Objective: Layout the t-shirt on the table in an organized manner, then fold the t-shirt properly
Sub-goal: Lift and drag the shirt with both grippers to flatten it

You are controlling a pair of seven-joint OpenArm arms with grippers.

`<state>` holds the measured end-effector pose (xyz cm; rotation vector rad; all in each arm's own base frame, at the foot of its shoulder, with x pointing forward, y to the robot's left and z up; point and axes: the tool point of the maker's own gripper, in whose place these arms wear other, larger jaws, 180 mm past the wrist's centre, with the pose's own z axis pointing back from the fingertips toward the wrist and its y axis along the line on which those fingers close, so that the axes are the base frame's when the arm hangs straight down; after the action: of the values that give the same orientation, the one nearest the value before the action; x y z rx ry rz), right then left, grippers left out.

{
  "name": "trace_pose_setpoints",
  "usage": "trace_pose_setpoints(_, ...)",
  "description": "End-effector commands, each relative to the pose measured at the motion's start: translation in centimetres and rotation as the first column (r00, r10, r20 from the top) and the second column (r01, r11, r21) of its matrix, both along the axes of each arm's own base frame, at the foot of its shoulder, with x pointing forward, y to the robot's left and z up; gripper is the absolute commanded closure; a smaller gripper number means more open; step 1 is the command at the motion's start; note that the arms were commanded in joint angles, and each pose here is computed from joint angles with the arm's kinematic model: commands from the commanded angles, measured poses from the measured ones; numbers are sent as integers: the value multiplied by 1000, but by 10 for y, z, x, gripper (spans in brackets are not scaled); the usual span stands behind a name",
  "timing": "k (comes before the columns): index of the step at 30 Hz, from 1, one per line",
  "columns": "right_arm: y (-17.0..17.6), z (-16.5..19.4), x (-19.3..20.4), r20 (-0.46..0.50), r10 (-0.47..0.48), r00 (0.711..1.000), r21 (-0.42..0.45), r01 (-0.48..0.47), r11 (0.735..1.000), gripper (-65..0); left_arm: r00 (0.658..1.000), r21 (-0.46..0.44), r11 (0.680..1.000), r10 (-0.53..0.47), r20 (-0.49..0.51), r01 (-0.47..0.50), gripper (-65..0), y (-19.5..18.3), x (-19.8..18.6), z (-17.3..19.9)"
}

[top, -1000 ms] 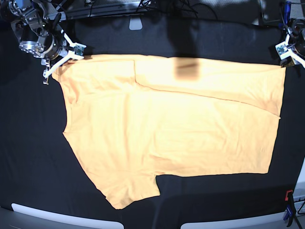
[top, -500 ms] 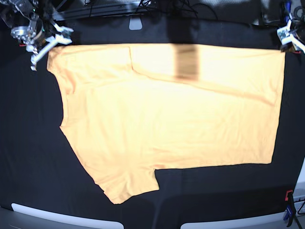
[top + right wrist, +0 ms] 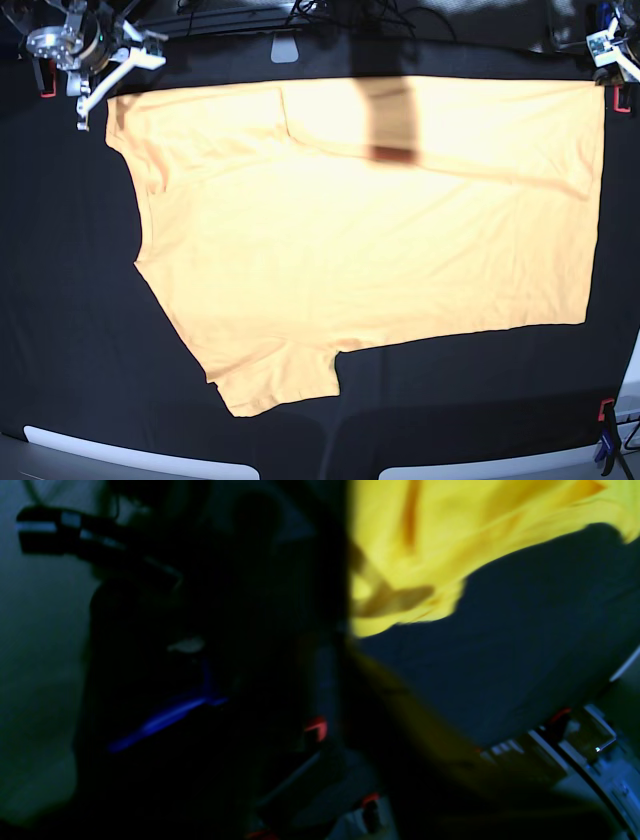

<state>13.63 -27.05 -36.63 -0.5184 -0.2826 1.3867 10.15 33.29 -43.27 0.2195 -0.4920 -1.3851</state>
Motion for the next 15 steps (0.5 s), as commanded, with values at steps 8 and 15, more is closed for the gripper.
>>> trace_pose_setpoints(8,-6,-8,6,41,-6,999,6,6,1000,-312,1000,0,1000,20,15,-20,0,-2,3,0)
trace_pose_setpoints(15,2,-5,32,154,-34,988,61,25,998,-312,997,-28,999,48,62,-46,0,-11,18,-1)
